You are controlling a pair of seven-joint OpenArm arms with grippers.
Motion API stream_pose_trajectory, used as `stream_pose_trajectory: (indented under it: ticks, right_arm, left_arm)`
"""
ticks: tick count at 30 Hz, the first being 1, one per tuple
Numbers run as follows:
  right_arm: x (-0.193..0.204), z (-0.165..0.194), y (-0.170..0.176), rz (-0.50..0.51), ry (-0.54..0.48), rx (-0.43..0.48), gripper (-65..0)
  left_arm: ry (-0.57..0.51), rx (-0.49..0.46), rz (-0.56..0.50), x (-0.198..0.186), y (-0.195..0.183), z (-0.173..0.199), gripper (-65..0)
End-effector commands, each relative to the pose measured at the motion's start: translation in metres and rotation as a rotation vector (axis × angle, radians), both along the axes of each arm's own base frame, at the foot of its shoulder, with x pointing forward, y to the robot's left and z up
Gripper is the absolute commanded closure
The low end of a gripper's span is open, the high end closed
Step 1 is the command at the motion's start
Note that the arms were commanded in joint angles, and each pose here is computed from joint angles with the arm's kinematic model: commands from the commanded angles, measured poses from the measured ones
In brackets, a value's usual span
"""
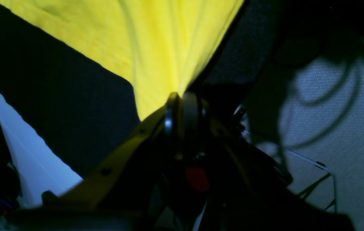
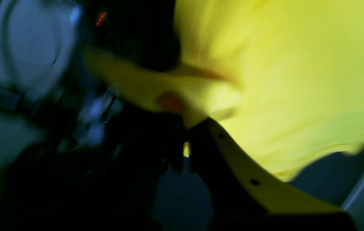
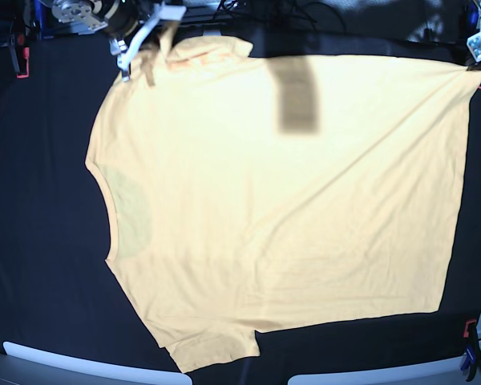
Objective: Layout the t-shirt on the table in an organized manner, then fold the t-shirt properly
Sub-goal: 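Drag the shirt with both grippers to straighten it on the table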
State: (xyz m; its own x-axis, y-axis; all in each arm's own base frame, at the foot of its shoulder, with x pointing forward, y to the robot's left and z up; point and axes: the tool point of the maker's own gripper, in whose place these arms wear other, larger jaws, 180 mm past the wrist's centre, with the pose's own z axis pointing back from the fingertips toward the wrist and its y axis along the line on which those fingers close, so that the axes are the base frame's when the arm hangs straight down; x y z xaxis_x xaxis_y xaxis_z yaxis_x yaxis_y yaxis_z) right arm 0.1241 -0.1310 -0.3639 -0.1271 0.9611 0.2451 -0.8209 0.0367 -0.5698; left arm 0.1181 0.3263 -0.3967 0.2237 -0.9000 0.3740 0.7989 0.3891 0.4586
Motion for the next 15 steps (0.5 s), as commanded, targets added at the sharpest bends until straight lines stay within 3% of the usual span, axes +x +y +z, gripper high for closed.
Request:
stream_pose_trajectory:
  ticks: [1,6,12,15]
  right_arm:
    - [0.006,0.011,0.002,-0.001,-0.037,0.018,0.0]
    - [0.024,0.032,0.004,-0.003,-0.161,0.014,0.0]
    - [0.065,0.057,-0.031,-0.12,-0.288,-0.011,0.0]
    - [0.083,0.072,-0.047,-0.183,-0.323,0.028,0.0]
  left_arm:
    - [-0.026,0.008,-0.008,0.007,0.003,0.007,0.0]
    - [-0.028,0.008,-0.009,0.008,0.003,0.008,0.0]
    - [-0.099,-0.004,0.01,0.034,0.002,0.016,0.0]
    - [-0.161,-0.03,0.041,0.053,-0.002,0.022,0.0]
